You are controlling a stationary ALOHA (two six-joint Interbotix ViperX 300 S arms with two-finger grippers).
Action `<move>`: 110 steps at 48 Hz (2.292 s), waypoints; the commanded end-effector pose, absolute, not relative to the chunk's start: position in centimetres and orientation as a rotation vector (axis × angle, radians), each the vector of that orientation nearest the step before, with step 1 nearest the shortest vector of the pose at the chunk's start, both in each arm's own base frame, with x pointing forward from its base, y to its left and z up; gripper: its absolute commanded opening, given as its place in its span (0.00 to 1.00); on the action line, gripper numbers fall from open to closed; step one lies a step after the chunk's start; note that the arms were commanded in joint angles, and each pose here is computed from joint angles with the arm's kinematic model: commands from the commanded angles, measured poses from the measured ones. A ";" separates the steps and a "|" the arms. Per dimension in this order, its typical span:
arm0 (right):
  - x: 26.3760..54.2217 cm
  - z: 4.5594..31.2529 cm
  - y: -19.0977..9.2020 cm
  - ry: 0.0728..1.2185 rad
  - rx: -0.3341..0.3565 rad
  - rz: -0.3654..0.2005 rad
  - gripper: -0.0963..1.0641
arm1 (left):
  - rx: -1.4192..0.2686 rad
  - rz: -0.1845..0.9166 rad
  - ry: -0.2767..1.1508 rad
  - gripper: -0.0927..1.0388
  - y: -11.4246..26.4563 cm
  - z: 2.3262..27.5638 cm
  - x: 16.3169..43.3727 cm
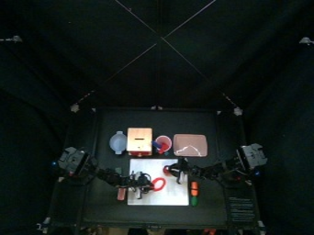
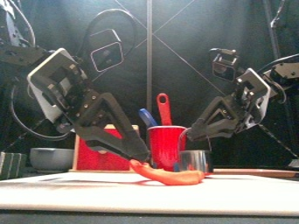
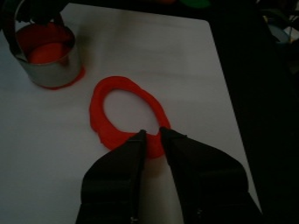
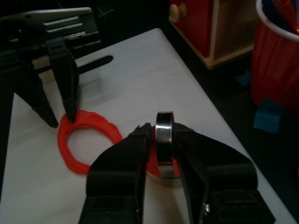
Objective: Get the cutter from the drawer then cut the dough then place the extra dough in the bowl
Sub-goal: Place the extra dough in the bowl
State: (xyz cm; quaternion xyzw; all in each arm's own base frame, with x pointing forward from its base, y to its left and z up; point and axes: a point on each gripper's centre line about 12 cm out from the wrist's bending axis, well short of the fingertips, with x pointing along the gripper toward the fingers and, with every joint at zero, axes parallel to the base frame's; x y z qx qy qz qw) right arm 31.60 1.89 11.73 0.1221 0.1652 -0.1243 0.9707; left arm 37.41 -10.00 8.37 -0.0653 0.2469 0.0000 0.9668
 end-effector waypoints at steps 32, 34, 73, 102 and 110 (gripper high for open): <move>31.4 14.4 2.5 0.285 0.237 -0.177 0.87 | -0.129 -0.032 0.365 0.70 -9.8 13.0 38.3; 31.4 14.4 2.5 0.285 0.234 -0.176 0.87 | -0.130 -0.033 0.361 0.70 -9.8 13.2 38.4; 31.1 14.1 2.6 0.306 0.212 -0.152 0.87 | -0.103 -0.051 0.295 0.76 -9.3 15.0 38.4; 31.2 13.9 2.6 0.309 0.218 -0.156 0.87 | -0.062 -0.103 0.240 0.84 -9.3 17.2 37.0; 31.3 13.8 2.6 0.312 0.219 -0.158 0.87 | -0.038 -0.125 0.237 0.86 -9.5 17.2 36.9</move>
